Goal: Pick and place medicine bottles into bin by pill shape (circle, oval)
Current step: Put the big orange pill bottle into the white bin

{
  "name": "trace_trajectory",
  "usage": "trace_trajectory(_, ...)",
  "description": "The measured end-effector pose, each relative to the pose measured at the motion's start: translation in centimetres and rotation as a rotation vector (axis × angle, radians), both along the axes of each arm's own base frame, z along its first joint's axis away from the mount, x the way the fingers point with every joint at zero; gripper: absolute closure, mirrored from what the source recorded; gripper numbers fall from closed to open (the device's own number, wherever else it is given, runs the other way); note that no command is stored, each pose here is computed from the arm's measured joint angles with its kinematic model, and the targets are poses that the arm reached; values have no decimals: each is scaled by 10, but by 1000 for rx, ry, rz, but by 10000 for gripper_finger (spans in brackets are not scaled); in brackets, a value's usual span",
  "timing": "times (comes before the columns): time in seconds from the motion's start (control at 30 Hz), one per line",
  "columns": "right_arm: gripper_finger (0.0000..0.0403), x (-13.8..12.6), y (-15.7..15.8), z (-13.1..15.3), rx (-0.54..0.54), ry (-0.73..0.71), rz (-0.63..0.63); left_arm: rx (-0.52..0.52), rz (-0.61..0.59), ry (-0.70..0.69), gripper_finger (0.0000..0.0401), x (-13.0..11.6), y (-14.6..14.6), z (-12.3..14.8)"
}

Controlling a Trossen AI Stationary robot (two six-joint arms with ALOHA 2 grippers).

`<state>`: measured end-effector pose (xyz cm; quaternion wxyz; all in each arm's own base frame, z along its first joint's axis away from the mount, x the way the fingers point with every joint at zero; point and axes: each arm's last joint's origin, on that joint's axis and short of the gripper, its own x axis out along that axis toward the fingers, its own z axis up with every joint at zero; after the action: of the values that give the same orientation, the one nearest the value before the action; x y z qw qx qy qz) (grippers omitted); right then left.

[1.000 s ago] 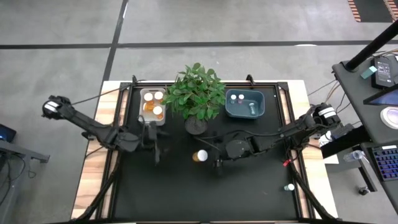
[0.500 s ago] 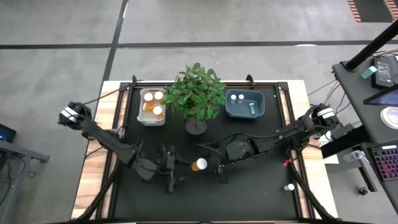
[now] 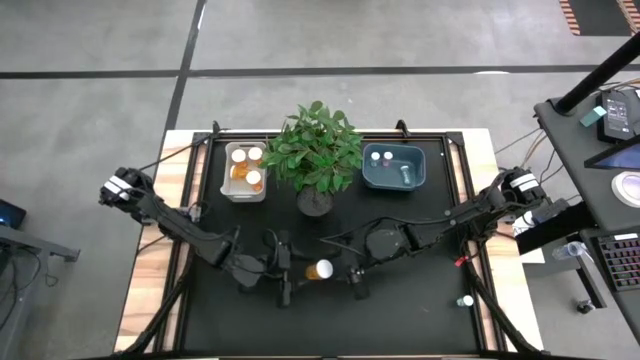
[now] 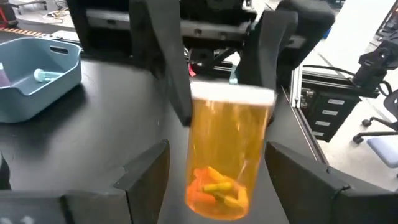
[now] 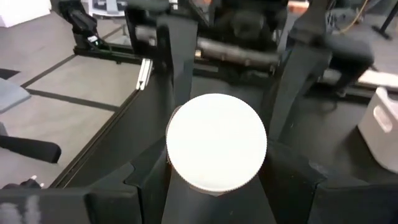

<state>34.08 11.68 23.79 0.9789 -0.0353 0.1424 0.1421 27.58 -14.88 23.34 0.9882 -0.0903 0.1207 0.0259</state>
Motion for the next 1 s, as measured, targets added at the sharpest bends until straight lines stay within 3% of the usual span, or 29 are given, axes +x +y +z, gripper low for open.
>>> trace_trajectory(0.4, 197, 0, 0, 3, -21, -29, 4, 9, -30, 22, 159, 6, -3, -6)
trace_trajectory(0.67, 195, 0, 0, 3, -19, -30, 6, 13, -29, 23, 236, 6, -2, -5)
trace_trajectory(0.8, 170, 0, 0, 2, -13, -24, 0, 10, -28, 22, 255, 6, -2, -5)
trace_trajectory(1.0, 109, -3, -1, 5, -14, 0, -4, 5, -27, 21, 247, 3, 0, -1)
